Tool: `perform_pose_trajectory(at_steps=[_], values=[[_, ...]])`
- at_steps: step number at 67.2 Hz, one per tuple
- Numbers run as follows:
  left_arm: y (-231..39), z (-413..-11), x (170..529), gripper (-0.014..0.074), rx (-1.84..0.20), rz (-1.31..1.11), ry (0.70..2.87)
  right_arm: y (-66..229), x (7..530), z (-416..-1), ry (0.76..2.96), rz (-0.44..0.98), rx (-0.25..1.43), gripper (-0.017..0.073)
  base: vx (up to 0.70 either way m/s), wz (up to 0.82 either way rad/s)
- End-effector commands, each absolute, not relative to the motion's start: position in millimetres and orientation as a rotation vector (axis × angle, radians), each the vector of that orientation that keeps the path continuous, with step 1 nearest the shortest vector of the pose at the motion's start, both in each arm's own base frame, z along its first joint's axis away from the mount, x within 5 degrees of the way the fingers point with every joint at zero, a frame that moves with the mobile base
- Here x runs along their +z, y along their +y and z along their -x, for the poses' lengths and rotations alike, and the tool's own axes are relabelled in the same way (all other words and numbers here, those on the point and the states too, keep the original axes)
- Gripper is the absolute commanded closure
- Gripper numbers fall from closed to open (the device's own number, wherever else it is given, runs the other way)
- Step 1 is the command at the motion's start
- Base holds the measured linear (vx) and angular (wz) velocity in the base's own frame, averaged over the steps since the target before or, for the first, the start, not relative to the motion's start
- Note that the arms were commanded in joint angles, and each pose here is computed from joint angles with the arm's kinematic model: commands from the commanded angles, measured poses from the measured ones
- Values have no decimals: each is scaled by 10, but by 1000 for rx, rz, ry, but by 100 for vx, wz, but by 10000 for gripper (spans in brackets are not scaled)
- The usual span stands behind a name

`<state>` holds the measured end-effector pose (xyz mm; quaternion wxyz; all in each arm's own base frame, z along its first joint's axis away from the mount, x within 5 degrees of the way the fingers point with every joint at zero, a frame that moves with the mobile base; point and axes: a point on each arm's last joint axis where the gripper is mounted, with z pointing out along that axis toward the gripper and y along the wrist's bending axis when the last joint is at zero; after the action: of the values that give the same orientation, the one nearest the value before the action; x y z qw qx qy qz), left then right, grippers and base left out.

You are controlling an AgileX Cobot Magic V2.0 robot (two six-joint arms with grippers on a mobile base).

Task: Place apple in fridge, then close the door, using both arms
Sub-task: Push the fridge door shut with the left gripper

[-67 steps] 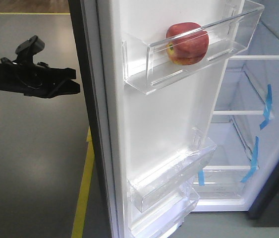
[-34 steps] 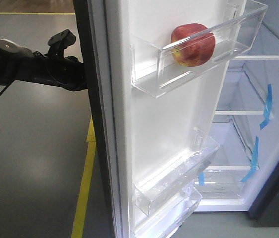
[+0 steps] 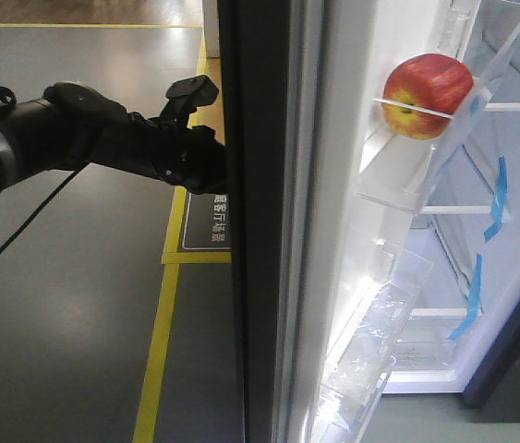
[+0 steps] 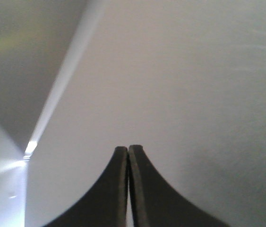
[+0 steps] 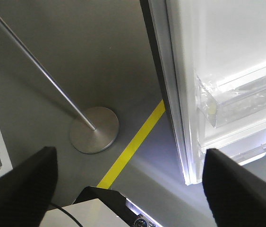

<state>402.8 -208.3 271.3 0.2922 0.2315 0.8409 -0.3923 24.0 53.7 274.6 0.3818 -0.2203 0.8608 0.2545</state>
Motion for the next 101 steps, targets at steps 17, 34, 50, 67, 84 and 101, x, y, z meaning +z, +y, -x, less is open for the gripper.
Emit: perform_pose_trajectory(at_steps=[17, 34, 50, 67, 84, 101], values=[[-2633, -3656, 3105, 600, -1113, -752, 2081, 556, 2844, -265, 2139, 540, 677, -35, 0, 0], [-3011, -3421, 3122, 600, -1104, -814, 2025, 556, 2844, -265, 2139, 540, 677, -35, 0, 0], [-3358, -3187, 3149, 600, -1062, -838, 1948, 556, 2844, -265, 2139, 540, 677, -35, 0, 0], [-3680, -2960, 3154, 600, -992, -823, 1862, 556, 2844, -265, 2139, 540, 677, -35, 0, 0], [-3717, -2876, 3212, 600, -977, -860, 1825, 556, 2844, -265, 2139, 540, 677, -35, 0, 0], [-3466, -2693, 3668, 600, -907, -889, 1805, 556, 2844, -265, 2139, 540, 677, -35, 0, 0]])
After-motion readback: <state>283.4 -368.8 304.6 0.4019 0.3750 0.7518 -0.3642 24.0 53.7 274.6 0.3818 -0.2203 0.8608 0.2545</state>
